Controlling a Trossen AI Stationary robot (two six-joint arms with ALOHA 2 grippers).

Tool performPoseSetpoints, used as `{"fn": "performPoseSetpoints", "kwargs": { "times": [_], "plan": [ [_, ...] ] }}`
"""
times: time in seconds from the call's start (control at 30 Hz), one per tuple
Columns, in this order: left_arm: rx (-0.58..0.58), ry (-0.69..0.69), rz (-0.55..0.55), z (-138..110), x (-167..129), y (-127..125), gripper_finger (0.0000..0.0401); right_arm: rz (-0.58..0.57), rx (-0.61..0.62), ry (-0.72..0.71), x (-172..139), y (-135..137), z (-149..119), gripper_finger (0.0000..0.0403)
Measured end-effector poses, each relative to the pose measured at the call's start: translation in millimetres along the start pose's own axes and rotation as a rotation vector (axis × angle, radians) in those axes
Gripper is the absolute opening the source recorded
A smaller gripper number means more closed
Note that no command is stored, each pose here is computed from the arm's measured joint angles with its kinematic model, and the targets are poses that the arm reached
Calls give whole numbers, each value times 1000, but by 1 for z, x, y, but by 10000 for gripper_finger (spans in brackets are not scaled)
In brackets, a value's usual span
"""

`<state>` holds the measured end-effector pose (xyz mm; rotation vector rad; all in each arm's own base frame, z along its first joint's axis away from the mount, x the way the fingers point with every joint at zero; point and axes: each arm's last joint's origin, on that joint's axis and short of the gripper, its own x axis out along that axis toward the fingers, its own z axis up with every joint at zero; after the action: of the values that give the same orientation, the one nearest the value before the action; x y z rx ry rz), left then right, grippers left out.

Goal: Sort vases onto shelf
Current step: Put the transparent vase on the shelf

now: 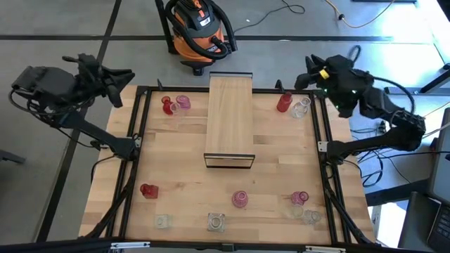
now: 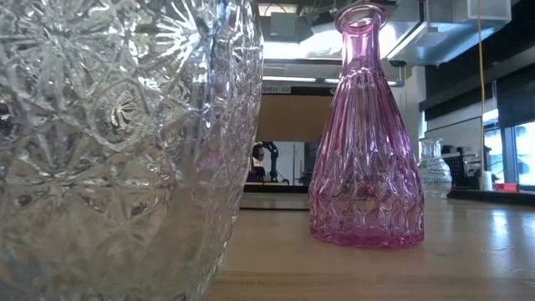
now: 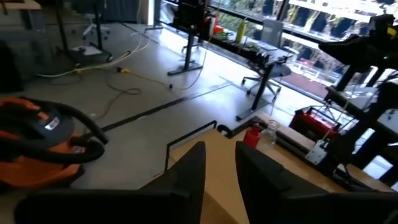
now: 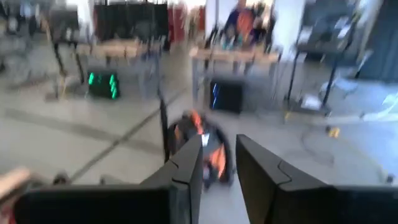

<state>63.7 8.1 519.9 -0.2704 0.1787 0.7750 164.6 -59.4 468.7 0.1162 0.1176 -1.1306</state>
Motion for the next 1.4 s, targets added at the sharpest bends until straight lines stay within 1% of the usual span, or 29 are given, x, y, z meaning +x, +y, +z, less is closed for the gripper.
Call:
{"fn": "performPoseSetpoints", "kwargs": {
  "times": [0.1,0.2,0.27,0.33,0.4,0.53,0.63,0.7,0.83,0.93,1.07,1.27,1.4],
  "plan": [
    [49,3,66,-3,10,-8,81,-42,-45,168,20,-7,-13,86],
    [54,-6,138,-3,16,-10,81,-134,-23,318,46,-14,-30,86],
    [50,6,143,-3,21,-12,81,-169,4,417,65,-25,-37,86],
    [36,18,129,-1,25,-14,81,-199,28,519,80,-43,-43,86],
    [30,33,117,0,28,-13,81,-223,29,595,93,-58,-48,86],
    [32,64,126,0,36,-15,81,-256,32,731,109,-78,-58,86],
    [48,79,142,0,42,-17,81,-250,61,831,112,-91,-65,86],
    [77,90,154,0,46,-17,81,-233,80,851,113,-94,-66,86],
    [157,112,194,0,54,-17,81,-246,108,936,115,-95,-74,85],
    [176,110,230,2,56,-12,81,-278,124,1020,117,-94,-82,85],
    [208,114,262,3,57,-8,81,-334,123,1084,120,-89,-89,86],
    [252,133,267,3,60,-6,81,-404,146,1059,116,-74,-93,86],
    [258,142,279,3,64,-7,81,-465,174,1061,116,-66,-106,86]
  ]
}}
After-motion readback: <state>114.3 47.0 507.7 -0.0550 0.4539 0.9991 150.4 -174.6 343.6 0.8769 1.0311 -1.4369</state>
